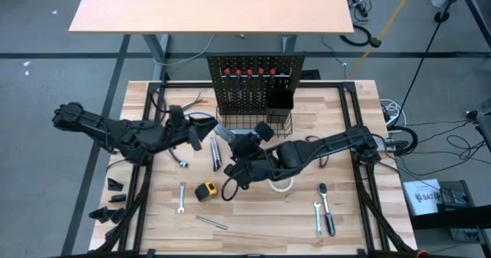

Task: Hang tools onto peg board
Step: Put the silver utility knife into the pegboard basket

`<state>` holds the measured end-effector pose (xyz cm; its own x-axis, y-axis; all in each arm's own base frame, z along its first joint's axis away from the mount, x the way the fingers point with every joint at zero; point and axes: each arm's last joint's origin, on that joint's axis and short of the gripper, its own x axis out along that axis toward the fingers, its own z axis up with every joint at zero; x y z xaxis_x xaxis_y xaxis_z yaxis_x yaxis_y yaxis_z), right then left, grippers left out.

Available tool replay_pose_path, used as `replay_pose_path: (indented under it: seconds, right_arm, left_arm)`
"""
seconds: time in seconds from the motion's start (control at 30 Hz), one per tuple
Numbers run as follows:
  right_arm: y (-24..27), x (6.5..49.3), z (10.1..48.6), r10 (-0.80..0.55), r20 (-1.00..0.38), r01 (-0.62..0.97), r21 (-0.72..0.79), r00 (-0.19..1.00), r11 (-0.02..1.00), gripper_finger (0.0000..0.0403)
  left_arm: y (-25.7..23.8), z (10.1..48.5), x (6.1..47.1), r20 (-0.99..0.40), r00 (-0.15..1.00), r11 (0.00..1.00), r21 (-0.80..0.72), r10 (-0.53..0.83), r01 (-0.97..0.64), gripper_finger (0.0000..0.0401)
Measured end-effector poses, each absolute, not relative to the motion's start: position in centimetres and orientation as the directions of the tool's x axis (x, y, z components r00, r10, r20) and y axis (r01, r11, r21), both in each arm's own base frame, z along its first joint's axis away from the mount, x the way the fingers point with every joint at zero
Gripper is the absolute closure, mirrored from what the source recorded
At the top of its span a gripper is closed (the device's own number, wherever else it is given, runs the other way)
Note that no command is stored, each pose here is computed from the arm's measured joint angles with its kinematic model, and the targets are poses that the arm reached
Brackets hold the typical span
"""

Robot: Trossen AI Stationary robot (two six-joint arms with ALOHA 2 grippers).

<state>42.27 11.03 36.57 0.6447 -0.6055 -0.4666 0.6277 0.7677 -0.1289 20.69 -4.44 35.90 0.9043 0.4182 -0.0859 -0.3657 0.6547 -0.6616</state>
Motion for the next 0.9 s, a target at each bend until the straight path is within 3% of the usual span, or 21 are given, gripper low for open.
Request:
replay_pose_path:
  seconds: [0.57, 0.67, 0.77, 0.9]
  right_arm:
    - [9.1, 43.5, 37.9, -0.604, -0.398, 0.612, -0.125, 0.690, 0.781, 0.0279]
    - [9.1, 43.5, 37.9, -0.609, -0.392, 0.617, -0.121, 0.690, 0.778, 0.0279]
    - [9.1, 43.5, 38.1, -0.612, -0.385, 0.616, -0.129, 0.691, 0.777, 0.0279]
    - [9.0, 43.6, 38.2, -0.613, -0.373, 0.609, -0.144, 0.696, 0.780, 0.0278]
  left_arm:
    - [-5.1, 35.3, 22.9, -0.058, 0.911, 0.680, -0.647, 0.408, -0.346, 0.0262]
    - [-5.1, 35.5, 22.9, -0.038, 0.903, 0.696, -0.625, 0.427, -0.355, 0.0282]
    - [-5.1, 35.6, 22.8, -0.031, 0.901, 0.714, -0.598, 0.433, -0.363, 0.0331]
    - [-5.0, 35.7, 22.8, -0.026, 0.900, 0.728, -0.577, 0.436, -0.369, 0.0335]
